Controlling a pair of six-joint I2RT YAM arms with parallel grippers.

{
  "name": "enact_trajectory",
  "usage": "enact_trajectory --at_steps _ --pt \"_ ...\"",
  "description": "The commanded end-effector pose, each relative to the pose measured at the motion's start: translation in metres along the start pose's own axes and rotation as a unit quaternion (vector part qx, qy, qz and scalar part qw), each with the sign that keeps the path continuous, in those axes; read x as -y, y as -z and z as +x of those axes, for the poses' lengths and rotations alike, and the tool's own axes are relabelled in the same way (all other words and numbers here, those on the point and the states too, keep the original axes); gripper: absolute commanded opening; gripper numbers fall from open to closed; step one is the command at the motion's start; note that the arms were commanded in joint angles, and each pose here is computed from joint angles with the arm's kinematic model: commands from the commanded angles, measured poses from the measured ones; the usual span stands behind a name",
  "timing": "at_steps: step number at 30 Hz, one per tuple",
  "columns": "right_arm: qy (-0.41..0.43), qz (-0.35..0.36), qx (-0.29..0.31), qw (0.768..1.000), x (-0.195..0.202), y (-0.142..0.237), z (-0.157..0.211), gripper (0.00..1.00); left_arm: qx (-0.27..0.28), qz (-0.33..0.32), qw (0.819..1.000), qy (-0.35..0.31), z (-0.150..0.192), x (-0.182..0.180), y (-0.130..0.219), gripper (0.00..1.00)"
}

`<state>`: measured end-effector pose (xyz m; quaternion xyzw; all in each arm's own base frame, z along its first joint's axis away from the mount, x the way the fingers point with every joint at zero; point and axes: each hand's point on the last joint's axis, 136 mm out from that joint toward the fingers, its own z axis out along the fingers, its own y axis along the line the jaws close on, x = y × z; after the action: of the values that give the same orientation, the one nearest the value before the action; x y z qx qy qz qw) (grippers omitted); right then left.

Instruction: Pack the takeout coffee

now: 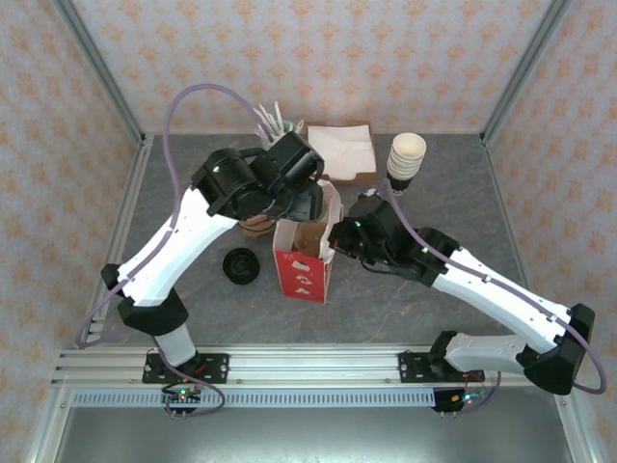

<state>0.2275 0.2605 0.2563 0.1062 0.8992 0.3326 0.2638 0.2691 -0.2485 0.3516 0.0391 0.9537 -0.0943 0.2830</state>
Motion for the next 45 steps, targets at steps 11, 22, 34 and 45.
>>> enact_trajectory --at_steps 11,22,34,45 --pt "0.04 0.005 -0.008 0.999 0.002 0.022 0.002 0.38 -0.04 -0.068 0.997 -0.014 0.003 0.006 -0.045 0.63" --pt "0.006 0.044 0.028 0.999 0.039 0.053 -0.036 0.5 -0.083 -0.077 0.993 0.016 0.009 0.007 -0.066 0.63" --pt "0.001 0.006 -0.041 0.999 -0.006 0.032 -0.079 0.54 -0.081 -0.089 0.991 0.052 -0.005 -0.009 -0.079 0.62" --pt "0.007 0.037 -0.118 0.992 -0.003 0.012 -0.075 0.54 -0.117 -0.082 0.989 0.034 0.004 -0.011 -0.09 0.62"
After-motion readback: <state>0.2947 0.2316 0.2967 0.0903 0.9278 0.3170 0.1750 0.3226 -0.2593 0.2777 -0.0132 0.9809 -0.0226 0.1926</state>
